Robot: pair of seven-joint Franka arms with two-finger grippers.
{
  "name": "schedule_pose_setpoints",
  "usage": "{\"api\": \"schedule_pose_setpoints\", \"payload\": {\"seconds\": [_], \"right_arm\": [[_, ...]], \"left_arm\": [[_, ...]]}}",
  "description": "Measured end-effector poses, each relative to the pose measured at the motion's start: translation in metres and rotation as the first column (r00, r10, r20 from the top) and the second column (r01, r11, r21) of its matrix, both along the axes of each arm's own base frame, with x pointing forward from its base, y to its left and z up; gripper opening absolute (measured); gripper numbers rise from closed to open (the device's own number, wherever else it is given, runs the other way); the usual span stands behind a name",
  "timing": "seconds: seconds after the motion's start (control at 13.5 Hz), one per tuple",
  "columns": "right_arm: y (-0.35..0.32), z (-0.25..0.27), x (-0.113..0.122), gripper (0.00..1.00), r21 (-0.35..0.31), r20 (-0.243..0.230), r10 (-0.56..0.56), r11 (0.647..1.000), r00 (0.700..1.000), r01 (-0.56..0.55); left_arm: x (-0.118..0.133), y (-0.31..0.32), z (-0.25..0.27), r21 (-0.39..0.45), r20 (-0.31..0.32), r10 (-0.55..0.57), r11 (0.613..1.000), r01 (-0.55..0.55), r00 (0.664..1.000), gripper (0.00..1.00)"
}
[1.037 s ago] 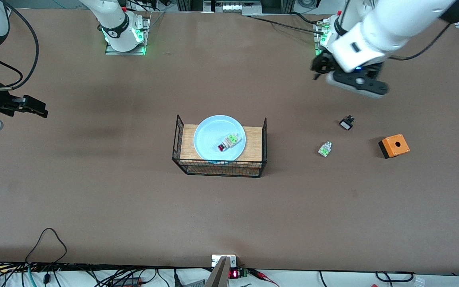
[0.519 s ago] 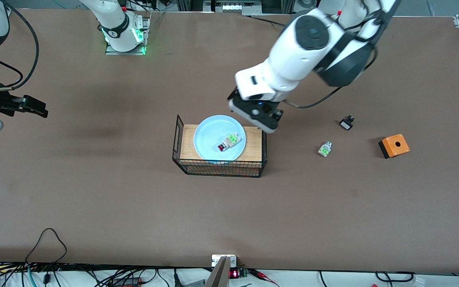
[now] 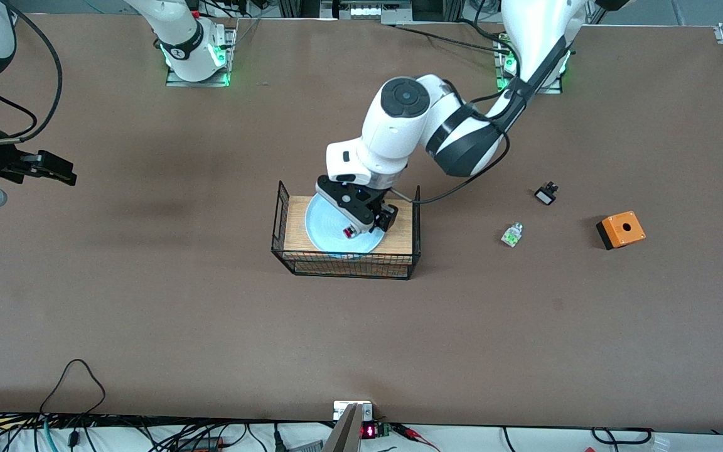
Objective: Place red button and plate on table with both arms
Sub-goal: 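Close the left gripper on the red button's body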
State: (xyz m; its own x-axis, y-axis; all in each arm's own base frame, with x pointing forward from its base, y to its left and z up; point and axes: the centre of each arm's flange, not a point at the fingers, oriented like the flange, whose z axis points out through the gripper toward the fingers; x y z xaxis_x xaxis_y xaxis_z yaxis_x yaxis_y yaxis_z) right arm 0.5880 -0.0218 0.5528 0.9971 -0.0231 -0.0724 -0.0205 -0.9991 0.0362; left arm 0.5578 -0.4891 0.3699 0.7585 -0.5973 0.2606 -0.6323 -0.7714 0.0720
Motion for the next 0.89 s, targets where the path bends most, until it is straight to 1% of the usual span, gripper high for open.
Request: {"api": "schedule_pose_setpoints", "payload": {"seconds": [0.15,0.37,0.44,0.52,0.59,0.67,0.89], "right_arm": [[0.000,0.000,0.000,1.00,0.000,-0.001,0.000,1.000,1.000,0.000],[0.000,0.000,0.000,1.00,0.000,-0.001,0.001,1.000,1.000,-0.001],[0.000,0.000,0.000,1.00,0.000,-0.001,0.001,1.000,1.000,-0.001],[0.000,0.000,0.000,1.00,0.000,-0.001,0.001,1.000,1.000,-0.001],[0.000,0.000,0.000,1.00,0.000,-0.001,0.001,1.000,1.000,-0.001],[0.001,0.000,0.000,1.00,0.000,-0.001,0.001,1.000,1.000,-0.001],[0.001,0.000,0.000,1.00,0.000,0.000,0.002,1.000,1.000,-0.002]], "left_arm": [[0.003,0.000,-0.016,0.014,-0.009,-0.004,1.000,0.004,1.000,1.00],[0.002,0.000,-0.026,0.020,-0.021,-0.006,1.000,0.006,1.000,1.00],[0.002,-0.001,-0.027,0.021,-0.021,-0.009,1.000,0.009,1.000,0.93],[0.001,-0.002,-0.027,0.022,-0.021,-0.011,1.000,0.012,1.000,0.93],[0.000,-0.003,-0.027,0.022,-0.021,-0.014,1.000,0.014,1.000,0.86],[-0.001,-0.004,-0.027,0.022,-0.021,-0.015,1.000,0.016,1.000,0.77],[-0.001,-0.005,-0.027,0.022,-0.020,-0.016,1.000,0.016,1.000,0.42]]}}
